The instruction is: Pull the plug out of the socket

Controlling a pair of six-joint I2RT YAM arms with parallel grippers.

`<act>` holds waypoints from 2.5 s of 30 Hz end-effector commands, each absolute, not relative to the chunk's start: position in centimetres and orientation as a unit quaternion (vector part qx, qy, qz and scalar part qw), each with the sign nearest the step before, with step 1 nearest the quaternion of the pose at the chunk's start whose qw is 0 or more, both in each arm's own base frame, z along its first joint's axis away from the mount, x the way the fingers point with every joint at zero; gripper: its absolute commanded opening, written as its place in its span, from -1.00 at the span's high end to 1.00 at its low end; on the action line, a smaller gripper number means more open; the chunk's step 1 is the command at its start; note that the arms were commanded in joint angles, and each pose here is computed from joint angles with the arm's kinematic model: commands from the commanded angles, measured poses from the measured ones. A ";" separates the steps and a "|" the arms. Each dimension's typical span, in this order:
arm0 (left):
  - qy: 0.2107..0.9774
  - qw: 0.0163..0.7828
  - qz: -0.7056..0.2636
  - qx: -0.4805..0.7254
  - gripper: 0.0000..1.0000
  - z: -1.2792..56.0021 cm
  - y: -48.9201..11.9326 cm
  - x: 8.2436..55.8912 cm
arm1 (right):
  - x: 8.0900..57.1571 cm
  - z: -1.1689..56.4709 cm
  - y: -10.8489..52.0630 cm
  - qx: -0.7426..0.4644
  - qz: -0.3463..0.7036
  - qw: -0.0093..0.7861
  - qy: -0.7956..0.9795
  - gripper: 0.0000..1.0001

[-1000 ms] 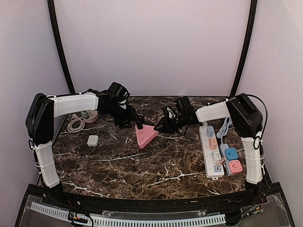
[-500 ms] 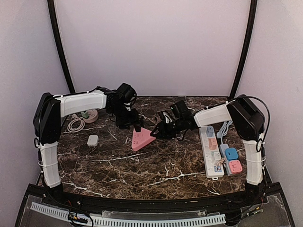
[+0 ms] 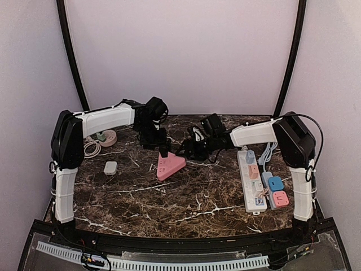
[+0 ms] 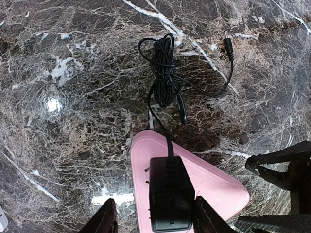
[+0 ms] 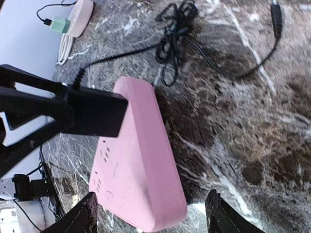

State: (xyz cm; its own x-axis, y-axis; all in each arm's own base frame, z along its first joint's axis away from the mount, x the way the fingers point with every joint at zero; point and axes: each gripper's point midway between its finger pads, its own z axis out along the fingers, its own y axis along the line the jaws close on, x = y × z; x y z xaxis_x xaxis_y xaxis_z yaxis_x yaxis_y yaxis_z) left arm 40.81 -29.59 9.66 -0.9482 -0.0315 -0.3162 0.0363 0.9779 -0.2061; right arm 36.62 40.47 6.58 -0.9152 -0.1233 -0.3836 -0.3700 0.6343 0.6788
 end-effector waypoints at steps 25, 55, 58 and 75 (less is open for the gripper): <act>0.982 0.129 -0.129 0.041 0.59 9.2 -32.8 39.8 | 37.4 2.3 43.2 -0.152 0.377 0.111 0.907 -0.41; 0.952 0.220 -0.206 0.047 0.87 15.6 -34.0 39.0 | 36.2 0.0 40.5 -0.139 0.254 0.119 0.950 0.30; 0.950 0.229 -0.210 0.045 0.87 16.2 -33.9 39.0 | 36.1 -0.5 40.3 -0.139 0.246 0.117 0.952 0.30; 0.937 0.276 -0.204 0.059 0.90 17.6 -33.7 38.4 | 35.7 -2.4 39.2 -0.139 0.209 0.108 0.962 0.31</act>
State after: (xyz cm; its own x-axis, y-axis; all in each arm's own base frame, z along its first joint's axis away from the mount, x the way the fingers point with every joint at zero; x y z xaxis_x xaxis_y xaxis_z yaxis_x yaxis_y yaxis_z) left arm 38.42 -33.89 16.43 -0.8667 -0.0008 -0.4988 0.2120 0.9046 -0.3698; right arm 38.17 43.46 4.60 -0.8907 -0.1678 -0.4224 -0.3904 0.7582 0.5222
